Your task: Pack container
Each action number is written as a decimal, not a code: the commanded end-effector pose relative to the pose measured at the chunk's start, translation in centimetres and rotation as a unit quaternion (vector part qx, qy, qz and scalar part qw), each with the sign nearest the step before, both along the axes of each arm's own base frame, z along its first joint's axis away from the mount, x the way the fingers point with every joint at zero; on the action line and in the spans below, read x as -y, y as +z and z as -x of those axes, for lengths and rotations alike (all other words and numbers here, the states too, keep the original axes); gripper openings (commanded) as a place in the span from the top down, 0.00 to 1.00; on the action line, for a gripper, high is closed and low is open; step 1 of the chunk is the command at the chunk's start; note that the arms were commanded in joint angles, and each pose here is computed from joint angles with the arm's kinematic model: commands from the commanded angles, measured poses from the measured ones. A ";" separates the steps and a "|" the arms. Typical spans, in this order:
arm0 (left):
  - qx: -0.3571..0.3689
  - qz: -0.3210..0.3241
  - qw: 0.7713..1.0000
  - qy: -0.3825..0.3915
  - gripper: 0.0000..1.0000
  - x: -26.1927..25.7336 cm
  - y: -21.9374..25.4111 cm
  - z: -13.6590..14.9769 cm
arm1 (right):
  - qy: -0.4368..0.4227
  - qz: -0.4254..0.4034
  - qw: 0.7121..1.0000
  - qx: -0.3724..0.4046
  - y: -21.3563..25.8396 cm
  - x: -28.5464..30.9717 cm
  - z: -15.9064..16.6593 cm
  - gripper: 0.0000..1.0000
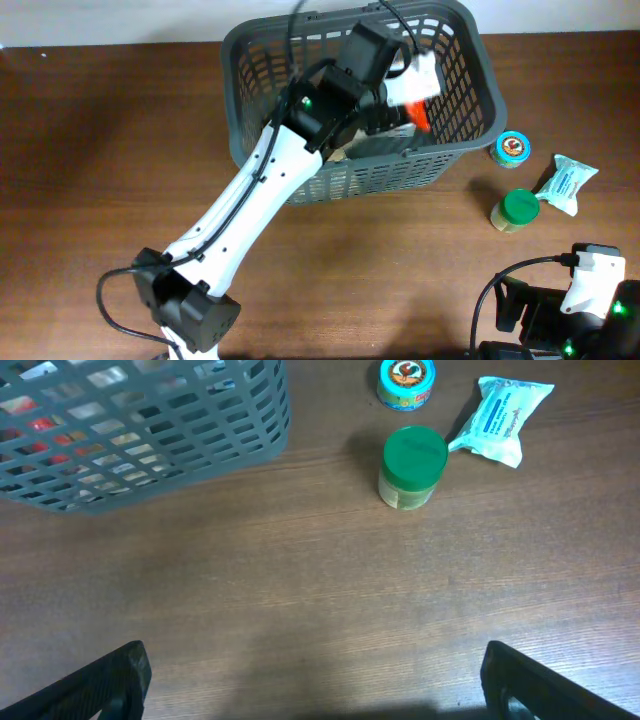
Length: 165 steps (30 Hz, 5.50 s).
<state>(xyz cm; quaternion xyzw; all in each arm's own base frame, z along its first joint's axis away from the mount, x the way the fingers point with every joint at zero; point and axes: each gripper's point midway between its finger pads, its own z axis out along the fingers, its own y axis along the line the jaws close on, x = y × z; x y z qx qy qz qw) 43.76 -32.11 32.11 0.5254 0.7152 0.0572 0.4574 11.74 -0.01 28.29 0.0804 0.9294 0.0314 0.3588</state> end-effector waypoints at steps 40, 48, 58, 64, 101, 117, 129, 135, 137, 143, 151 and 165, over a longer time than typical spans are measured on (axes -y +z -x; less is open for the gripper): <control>-0.236 0.283 0.902 0.223 0.01 -25.3 5.0 35.6 | 0.007 0.001 1.000 0.002 0.1 -0.1 -0.1 0.01; -0.253 0.238 0.901 0.259 0.01 -25.9 2.0 34.5 | 0.007 0.001 1.000 0.002 0.1 -0.1 -0.1 0.01; -0.253 0.237 0.901 0.259 0.01 -25.9 2.0 34.5 | 0.007 0.001 1.000 0.002 0.1 -0.1 -0.1 0.01; -0.253 0.237 0.901 0.259 0.01 -25.9 2.0 34.5 | 0.007 0.001 1.000 0.002 0.1 -0.1 -0.1 0.01; -0.240 0.230 0.903 0.274 0.01 -26.6 2.0 34.2 | -0.097 -0.064 0.993 -0.025 -0.5 1.5 -6.8 0.01; -0.240 0.230 0.903 0.274 0.01 -26.6 2.0 34.2 | -0.324 -0.057 0.941 -0.081 -5.3 18.3 -19.1 0.01; -0.240 0.230 0.903 0.274 0.01 -26.6 2.0 34.2 | -0.289 -0.038 0.941 -0.170 -17.4 23.3 -24.5 0.01; -0.240 0.230 0.903 0.274 0.01 -26.6 2.0 34.2 | -0.282 -0.048 0.933 -0.218 -22.4 23.4 -24.7 0.04; -0.240 0.230 0.903 0.273 0.01 -26.6 2.0 34.2 | -0.278 -0.052 0.929 -0.238 -24.2 23.3 -24.5 0.08; -0.240 0.230 0.903 0.274 0.01 -26.6 2.0 34.2 | -0.271 -0.056 0.926 -0.256 -26.3 23.2 -24.5 0.09; -0.240 0.230 0.903 0.273 0.01 -26.6 2.0 34.2 | -0.256 -0.043 0.934 -0.245 -27.0 23.8 -25.4 0.27; -0.240 0.230 0.903 0.274 0.01 -26.6 2.0 34.2 | -0.255 -0.041 0.936 -0.238 -27.0 24.0 -25.7 0.83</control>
